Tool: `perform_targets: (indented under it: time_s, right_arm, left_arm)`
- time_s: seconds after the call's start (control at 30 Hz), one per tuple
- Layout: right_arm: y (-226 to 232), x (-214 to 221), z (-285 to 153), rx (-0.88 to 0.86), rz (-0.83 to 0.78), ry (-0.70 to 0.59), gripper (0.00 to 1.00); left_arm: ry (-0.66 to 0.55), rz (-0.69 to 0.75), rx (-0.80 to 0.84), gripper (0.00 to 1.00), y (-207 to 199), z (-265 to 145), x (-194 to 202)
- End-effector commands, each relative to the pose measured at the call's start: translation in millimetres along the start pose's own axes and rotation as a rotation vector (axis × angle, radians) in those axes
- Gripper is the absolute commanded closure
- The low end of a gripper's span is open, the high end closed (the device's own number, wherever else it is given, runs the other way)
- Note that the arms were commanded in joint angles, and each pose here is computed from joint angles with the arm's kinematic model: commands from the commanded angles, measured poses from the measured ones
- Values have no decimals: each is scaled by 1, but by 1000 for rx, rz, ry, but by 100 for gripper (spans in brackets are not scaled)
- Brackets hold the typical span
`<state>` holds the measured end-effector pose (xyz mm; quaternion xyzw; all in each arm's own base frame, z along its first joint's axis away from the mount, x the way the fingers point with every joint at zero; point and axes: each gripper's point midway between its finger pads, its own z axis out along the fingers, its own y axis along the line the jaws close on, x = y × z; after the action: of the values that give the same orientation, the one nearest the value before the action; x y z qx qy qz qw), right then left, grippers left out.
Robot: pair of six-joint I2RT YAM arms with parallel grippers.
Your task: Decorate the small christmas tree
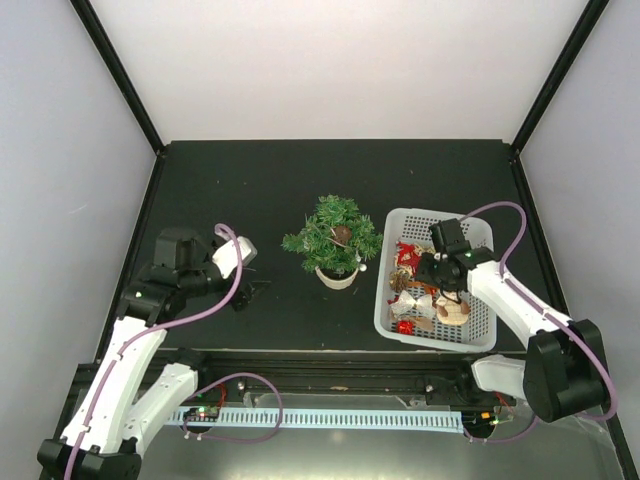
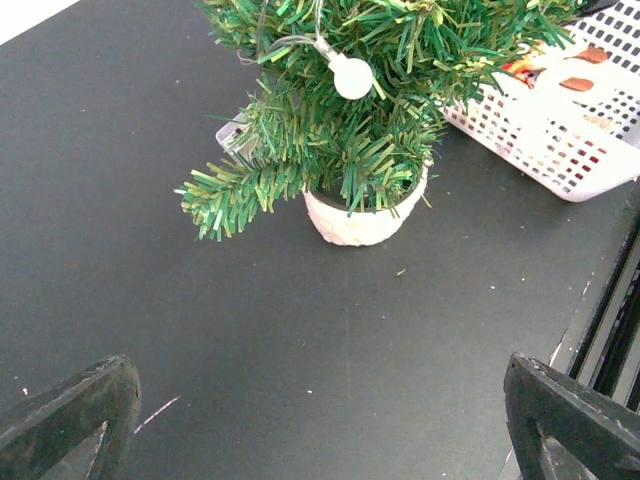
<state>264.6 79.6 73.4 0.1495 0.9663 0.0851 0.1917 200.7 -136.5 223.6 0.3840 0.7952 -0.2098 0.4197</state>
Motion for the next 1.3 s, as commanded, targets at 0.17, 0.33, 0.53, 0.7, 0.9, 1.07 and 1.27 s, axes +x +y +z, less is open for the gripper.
perform_targets:
  time_s: [0.17,0.33,0.53,0.7,0.9,1.07,1.27]
  right_arm:
    - [-21,17,3,33,114,-1,53]
    - [-9,28,5,-25,122,78,52]
    - [-9,28,-8,-42,103,59,50]
    - [-17,34,-16,-23,90,57,50]
    - [-22,43,-12,-14,79,76,52]
    - [-23,56,5,-13,72,136,55]
    - [-17,69,19,-57,50,198,70]
  left_arm:
    - [-7,-14,-6,1,9,2,-14]
    - [17,-30,2,1,11,5,-13]
    - [6,-21,12,1,10,4,-17]
    - [6,-25,34,1,7,3,-21]
    - [-7,-22,67,1,3,1,-29]
    - [8,-26,81,1,3,3,-28]
    - [24,-35,98,1,2,7,-23]
